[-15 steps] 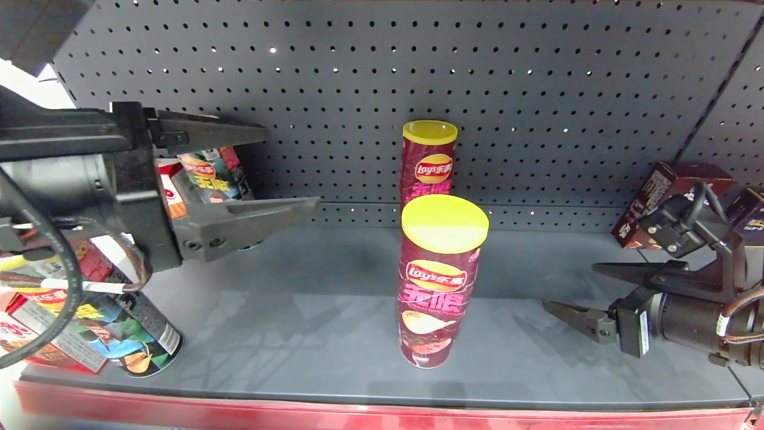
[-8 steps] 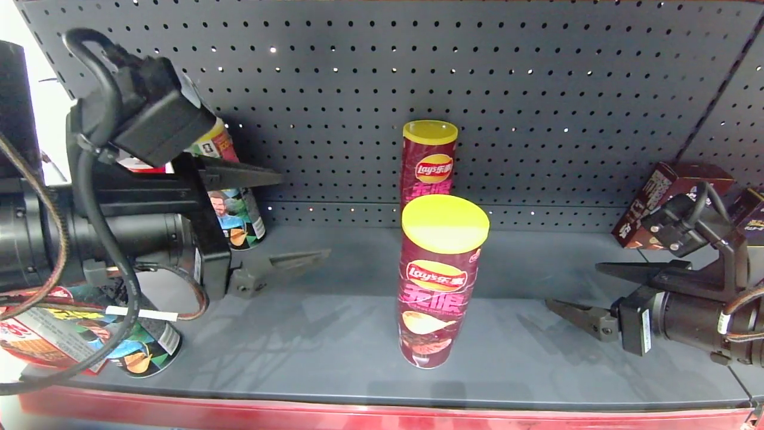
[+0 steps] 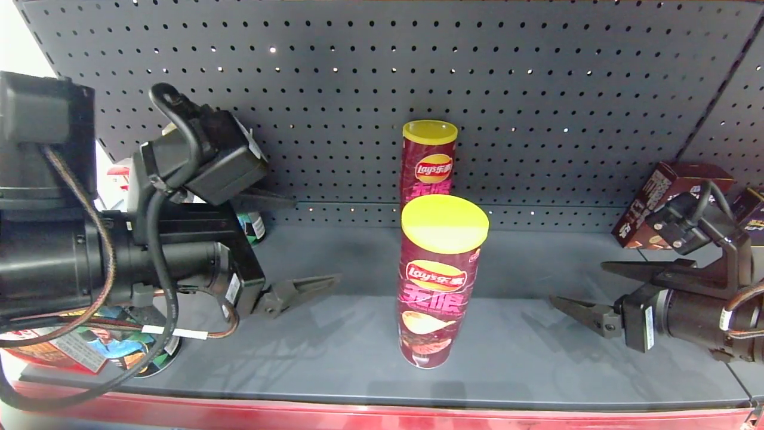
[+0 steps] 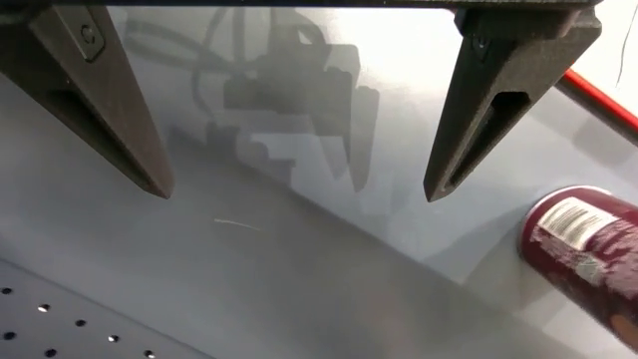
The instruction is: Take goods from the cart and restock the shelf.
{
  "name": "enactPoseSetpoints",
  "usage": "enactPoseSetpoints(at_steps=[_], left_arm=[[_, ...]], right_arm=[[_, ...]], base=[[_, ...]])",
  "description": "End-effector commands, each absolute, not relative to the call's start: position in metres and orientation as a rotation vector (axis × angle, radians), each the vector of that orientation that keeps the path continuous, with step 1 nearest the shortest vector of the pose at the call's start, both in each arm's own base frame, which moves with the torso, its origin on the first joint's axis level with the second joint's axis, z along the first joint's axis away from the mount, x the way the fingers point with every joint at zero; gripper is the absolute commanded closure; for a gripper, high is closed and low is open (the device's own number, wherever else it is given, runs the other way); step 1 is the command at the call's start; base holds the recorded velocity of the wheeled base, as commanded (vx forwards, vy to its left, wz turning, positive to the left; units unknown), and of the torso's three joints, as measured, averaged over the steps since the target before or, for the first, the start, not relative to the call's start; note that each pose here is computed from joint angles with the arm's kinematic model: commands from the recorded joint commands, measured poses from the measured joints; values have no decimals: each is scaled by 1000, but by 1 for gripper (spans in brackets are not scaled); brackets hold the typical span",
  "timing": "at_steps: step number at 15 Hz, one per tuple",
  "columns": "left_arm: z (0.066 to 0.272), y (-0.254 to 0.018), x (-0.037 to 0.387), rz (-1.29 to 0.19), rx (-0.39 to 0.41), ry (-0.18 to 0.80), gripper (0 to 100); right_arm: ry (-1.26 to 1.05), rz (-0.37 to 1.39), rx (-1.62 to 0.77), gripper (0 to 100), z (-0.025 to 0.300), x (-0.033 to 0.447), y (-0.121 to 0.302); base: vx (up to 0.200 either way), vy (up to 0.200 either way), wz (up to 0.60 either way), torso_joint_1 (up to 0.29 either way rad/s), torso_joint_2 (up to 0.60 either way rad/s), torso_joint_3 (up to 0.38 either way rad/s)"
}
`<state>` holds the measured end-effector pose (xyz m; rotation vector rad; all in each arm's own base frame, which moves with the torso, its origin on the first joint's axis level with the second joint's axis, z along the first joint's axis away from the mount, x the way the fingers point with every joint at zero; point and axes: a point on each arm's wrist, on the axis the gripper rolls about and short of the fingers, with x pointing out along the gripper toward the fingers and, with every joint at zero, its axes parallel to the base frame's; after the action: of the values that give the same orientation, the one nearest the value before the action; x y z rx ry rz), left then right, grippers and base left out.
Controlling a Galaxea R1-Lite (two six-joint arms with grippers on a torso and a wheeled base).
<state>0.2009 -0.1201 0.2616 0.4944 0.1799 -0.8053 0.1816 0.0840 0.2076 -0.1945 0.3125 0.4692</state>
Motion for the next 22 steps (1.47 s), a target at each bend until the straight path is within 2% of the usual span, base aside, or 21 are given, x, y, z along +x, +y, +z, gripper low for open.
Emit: enactPoseSetpoints(at_steps=[1,10,22], left_arm=[[255,-129,205,-817,505,204,0],[240,-145,221,-773,539,264,0],[234,-172,245,-786,540,248,0]], right_arm=[[313,457,-193,0,208,183,82],[312,448,-191,0,209,185,81],[323,450,-193,0,206,187,82]], base=[[0,0,0,0,0,0],[0,0,0,0,0,0],[0,0,0,0,0,0]])
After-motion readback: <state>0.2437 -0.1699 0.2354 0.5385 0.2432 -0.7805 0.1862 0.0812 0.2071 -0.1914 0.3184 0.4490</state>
